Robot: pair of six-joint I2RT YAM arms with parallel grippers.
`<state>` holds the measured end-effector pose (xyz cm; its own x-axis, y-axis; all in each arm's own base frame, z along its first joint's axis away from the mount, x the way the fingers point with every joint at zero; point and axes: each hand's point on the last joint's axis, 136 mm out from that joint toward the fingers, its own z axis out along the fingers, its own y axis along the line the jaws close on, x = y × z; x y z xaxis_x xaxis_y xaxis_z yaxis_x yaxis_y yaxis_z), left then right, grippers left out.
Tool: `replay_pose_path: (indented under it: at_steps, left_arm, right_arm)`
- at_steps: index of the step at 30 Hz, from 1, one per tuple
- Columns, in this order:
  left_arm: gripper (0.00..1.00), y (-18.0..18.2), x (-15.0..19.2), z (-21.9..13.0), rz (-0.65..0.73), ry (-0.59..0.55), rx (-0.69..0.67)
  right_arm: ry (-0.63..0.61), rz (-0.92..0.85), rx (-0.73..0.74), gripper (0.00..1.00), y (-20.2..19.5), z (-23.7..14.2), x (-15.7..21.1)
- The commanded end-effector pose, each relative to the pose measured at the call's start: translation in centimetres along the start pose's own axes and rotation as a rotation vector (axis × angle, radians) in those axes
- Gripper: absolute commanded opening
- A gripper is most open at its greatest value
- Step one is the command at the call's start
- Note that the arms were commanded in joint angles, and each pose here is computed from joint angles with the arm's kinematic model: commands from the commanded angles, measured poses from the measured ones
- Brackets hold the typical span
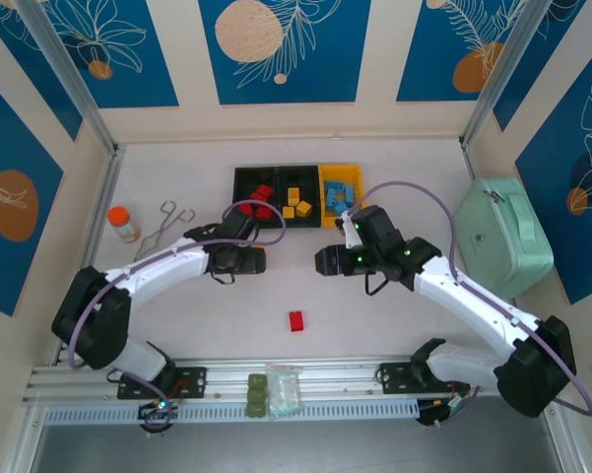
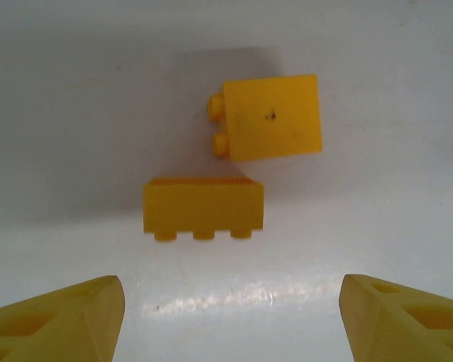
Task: Sort the legos into containers by color
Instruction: Pick up the lego from the center of the table.
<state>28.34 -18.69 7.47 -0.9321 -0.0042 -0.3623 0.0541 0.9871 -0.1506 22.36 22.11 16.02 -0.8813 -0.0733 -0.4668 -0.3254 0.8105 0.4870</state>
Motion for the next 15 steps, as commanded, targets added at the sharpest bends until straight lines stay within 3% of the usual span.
replay_pose_path:
  at_steps: [1,9,15]
  left_arm:
    - [0.75,0.9,-0.8,0.9,0.042,0.019,-0.062]
    - [0.71,1.3,-1.5,3.4,0.064,0.053,-0.116]
    - [0.52,1.3,-1.4,4.3,0.072,0.077,-0.124]
  right_arm:
    - [0.015,0.037,-0.053,0.62,0.8,0.0,1.6]
    - [0.018,0.072,-0.046,0.62,0.3,0.4,2.5]
    - [0.021,0.075,-0.038,0.62,0.2,0.8,2.4]
